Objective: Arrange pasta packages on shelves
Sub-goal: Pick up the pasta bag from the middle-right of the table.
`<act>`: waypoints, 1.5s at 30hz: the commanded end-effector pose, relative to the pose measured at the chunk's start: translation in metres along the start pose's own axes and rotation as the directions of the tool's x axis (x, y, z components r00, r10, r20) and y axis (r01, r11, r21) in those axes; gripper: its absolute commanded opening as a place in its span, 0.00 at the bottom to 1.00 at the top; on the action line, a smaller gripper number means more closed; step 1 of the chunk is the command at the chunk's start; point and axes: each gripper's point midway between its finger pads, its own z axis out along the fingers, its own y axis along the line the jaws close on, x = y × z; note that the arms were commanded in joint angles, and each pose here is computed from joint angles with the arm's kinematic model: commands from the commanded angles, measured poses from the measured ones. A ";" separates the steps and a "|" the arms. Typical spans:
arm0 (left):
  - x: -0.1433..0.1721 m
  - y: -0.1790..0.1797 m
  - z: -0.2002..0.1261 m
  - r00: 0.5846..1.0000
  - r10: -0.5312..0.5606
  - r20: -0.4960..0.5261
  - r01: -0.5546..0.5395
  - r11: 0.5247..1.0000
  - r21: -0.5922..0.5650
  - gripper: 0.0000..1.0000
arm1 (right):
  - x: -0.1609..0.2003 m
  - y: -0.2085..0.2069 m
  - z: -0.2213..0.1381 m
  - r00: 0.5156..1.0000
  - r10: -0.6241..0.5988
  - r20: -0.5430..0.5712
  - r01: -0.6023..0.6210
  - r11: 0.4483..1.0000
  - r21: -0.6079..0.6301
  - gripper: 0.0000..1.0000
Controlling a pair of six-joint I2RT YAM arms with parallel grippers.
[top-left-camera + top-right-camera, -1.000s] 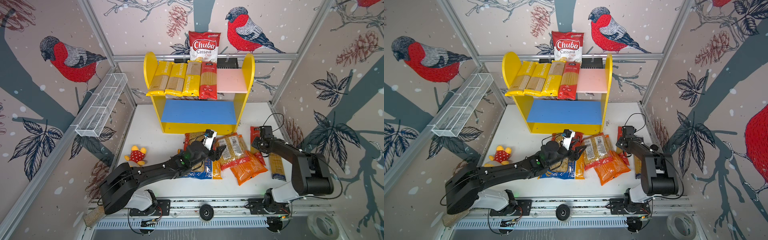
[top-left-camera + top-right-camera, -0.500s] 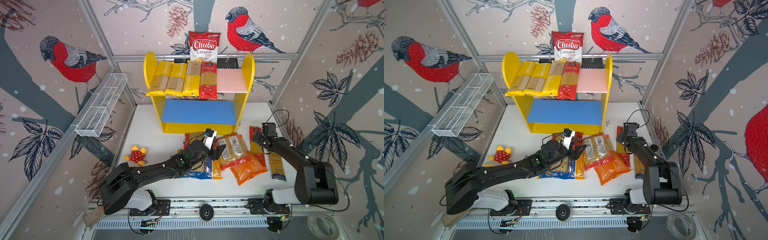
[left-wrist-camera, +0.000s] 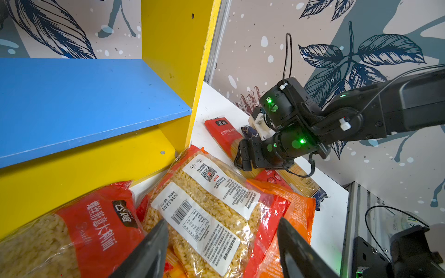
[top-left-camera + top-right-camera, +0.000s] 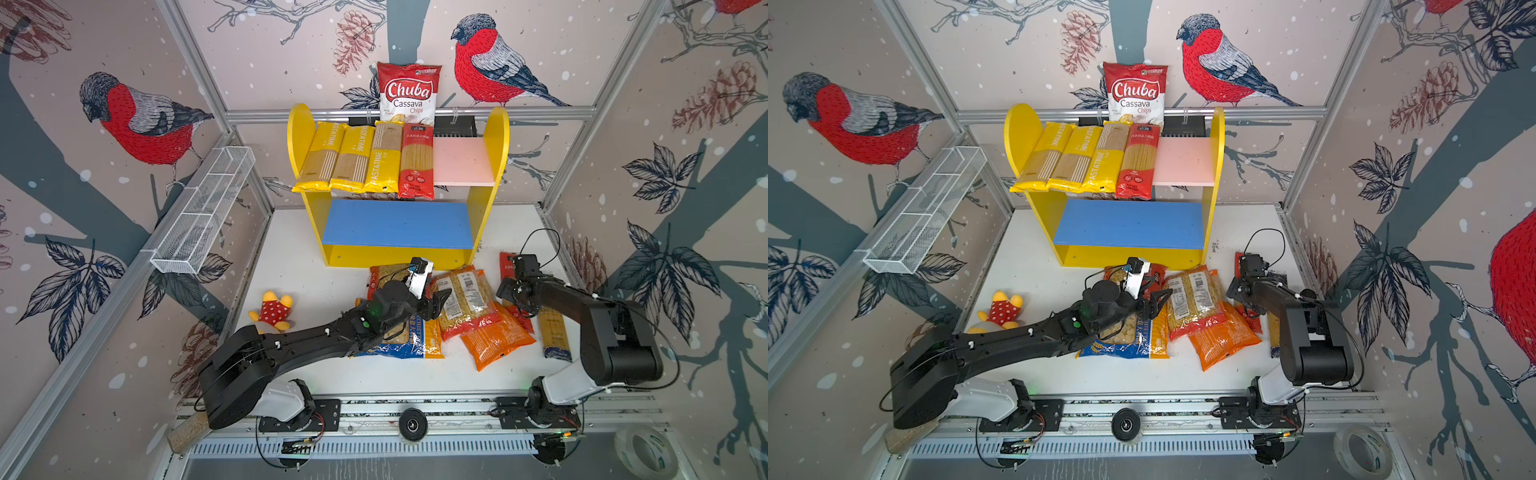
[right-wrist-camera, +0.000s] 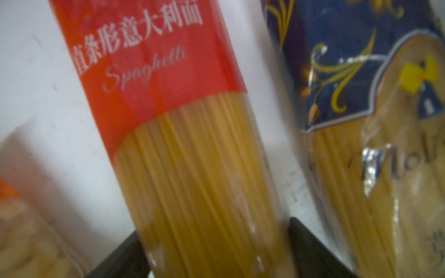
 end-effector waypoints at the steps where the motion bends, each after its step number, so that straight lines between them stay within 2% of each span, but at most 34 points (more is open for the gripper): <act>1: -0.005 -0.002 -0.002 1.000 0.005 0.021 -0.006 1.000 0.007 0.70 | 0.013 0.005 0.003 0.998 0.002 -0.059 -0.004 0.999 -0.041 0.64; 4: -0.006 -0.002 -0.003 1.000 0.011 0.023 -0.011 1.000 0.004 0.70 | 0.008 0.010 -0.002 0.999 -0.002 -0.044 -0.001 0.998 -0.063 0.47; 7: -0.007 -0.002 -0.002 1.000 0.011 0.026 -0.011 1.000 0.007 0.70 | 0.001 0.013 -0.008 1.000 -0.007 -0.027 0.005 0.997 -0.074 0.36; 12: -0.007 -0.003 -0.002 1.000 0.011 0.026 -0.012 1.000 0.011 0.70 | -0.018 0.015 -0.023 0.999 -0.012 0.033 0.014 0.997 -0.076 0.29; 21: -0.008 -0.002 -0.002 0.999 0.011 0.031 -0.011 1.000 0.003 0.70 | -0.061 0.012 -0.065 0.982 -0.003 0.189 0.013 0.998 -0.055 0.24; 25: -0.012 -0.001 -0.003 0.999 -0.005 0.035 0.005 1.000 0.001 0.70 | -0.064 0.021 -0.084 0.978 0.001 0.209 0.019 0.995 -0.094 0.22; 29: -0.030 0.014 -0.009 0.994 -0.092 0.061 0.093 0.996 -0.012 0.70 | -0.037 0.050 -0.108 0.979 -0.053 0.196 0.086 0.982 -0.165 0.23; 34: -0.051 0.032 -0.020 0.972 -0.204 0.118 0.206 0.979 -0.001 0.70 | 0.006 0.081 -0.151 0.969 -0.090 0.231 0.159 0.941 -0.298 0.23; 41: -0.053 0.034 -0.027 0.948 -0.283 0.144 0.282 0.959 0.027 0.71 | 0.077 0.116 -0.181 0.959 -0.125 0.253 0.244 0.819 -0.519 0.16; 45: -0.048 0.032 -0.028 0.936 -0.323 0.142 0.318 0.946 0.058 0.72 | 0.099 0.129 -0.198 0.927 -0.162 0.338 0.332 0.773 -0.541 0.15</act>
